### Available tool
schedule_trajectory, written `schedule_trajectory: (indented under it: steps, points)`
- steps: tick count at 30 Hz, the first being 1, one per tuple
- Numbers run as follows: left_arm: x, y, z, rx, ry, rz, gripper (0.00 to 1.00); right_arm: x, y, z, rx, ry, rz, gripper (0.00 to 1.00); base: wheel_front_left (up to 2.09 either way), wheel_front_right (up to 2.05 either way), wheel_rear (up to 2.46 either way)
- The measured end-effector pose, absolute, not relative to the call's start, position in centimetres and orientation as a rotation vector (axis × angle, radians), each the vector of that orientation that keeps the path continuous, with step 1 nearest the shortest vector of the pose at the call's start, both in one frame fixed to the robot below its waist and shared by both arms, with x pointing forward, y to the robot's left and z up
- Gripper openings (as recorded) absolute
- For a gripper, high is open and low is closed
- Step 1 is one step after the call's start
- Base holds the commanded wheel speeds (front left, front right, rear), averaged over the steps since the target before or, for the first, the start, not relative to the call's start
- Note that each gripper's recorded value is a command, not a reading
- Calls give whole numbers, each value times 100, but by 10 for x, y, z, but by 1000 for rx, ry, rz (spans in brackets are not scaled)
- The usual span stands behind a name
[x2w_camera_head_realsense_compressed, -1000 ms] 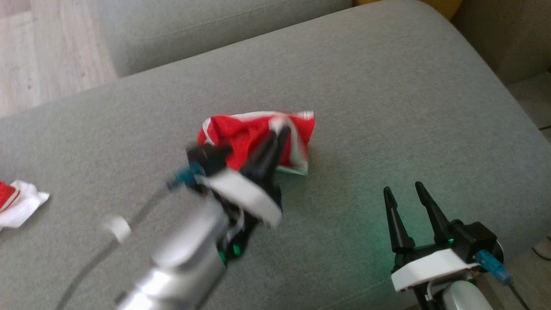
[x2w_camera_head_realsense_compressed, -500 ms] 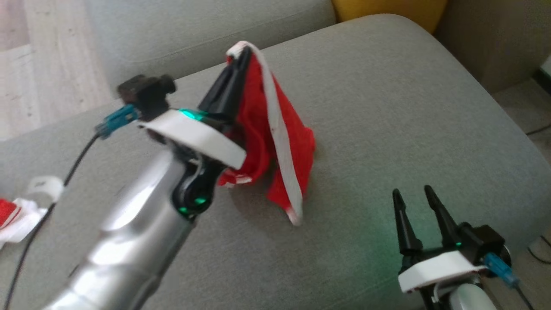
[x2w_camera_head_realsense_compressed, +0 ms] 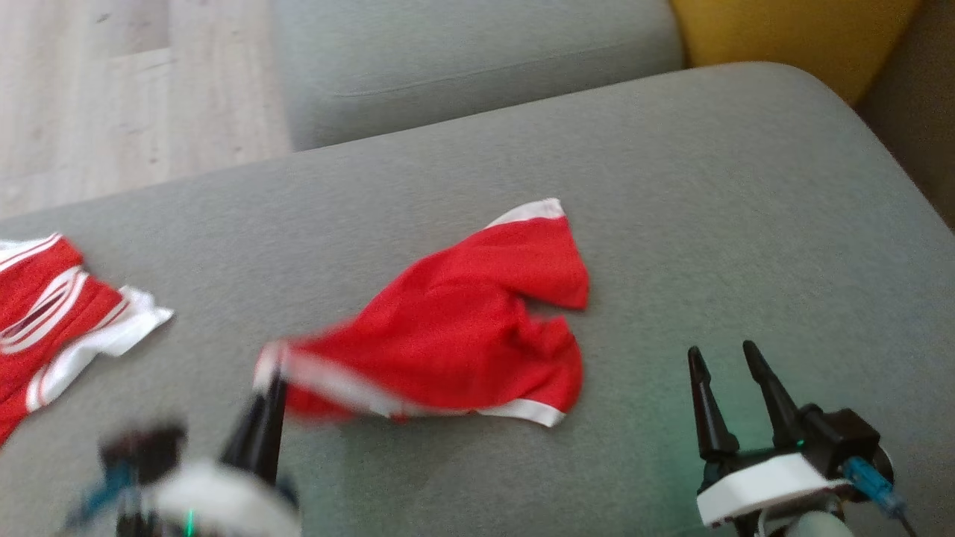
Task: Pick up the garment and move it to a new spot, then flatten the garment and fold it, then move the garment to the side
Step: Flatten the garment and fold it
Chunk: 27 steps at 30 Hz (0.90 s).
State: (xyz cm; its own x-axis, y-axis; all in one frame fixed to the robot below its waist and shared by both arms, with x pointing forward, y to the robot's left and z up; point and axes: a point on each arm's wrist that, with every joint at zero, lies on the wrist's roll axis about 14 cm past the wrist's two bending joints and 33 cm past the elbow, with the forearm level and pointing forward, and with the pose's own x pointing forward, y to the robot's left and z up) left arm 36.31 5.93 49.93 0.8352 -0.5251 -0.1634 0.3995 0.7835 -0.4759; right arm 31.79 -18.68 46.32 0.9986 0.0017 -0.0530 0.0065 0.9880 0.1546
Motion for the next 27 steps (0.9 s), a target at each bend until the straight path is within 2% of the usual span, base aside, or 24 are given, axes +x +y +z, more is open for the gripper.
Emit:
schedule_trajectory:
  steps: [5, 9, 10, 11, 14, 22, 25, 27]
  points:
    - [299, 101, 423, -487, 497, -310, 0, 321, -169, 456, 156, 78, 54, 100, 0, 0, 0]
    - [274, 117, 385, -445, 557, -214, 0, 327, -153, 455, 145, 88, 111, 100, 0, 0, 0]
    - [273, 117, 384, -455, 551, -204, 38, 328, -151, 455, 145, 89, 118, 100, 0, 0, 0]
    - [273, 116, 384, -469, 545, -200, 99, 329, -149, 454, 144, 91, 125, 100, 0, 0, 0]
    - [274, 114, 385, -478, 536, -199, 100, 330, -145, 454, 137, 92, 137, 100, 0, 0, 0]
    - [298, 167, 397, -195, 472, -88, 100, 324, -151, 454, 139, 90, 115, 100, 0, 0, 0]
    - [307, 159, 412, -167, 442, -108, 100, 321, -155, 454, 140, 91, 101, 100, 0, 0, 0]
    - [311, 138, 427, -169, 410, -184, 100, 319, -159, 453, 141, 91, 85, 100, 0, 0, 0]
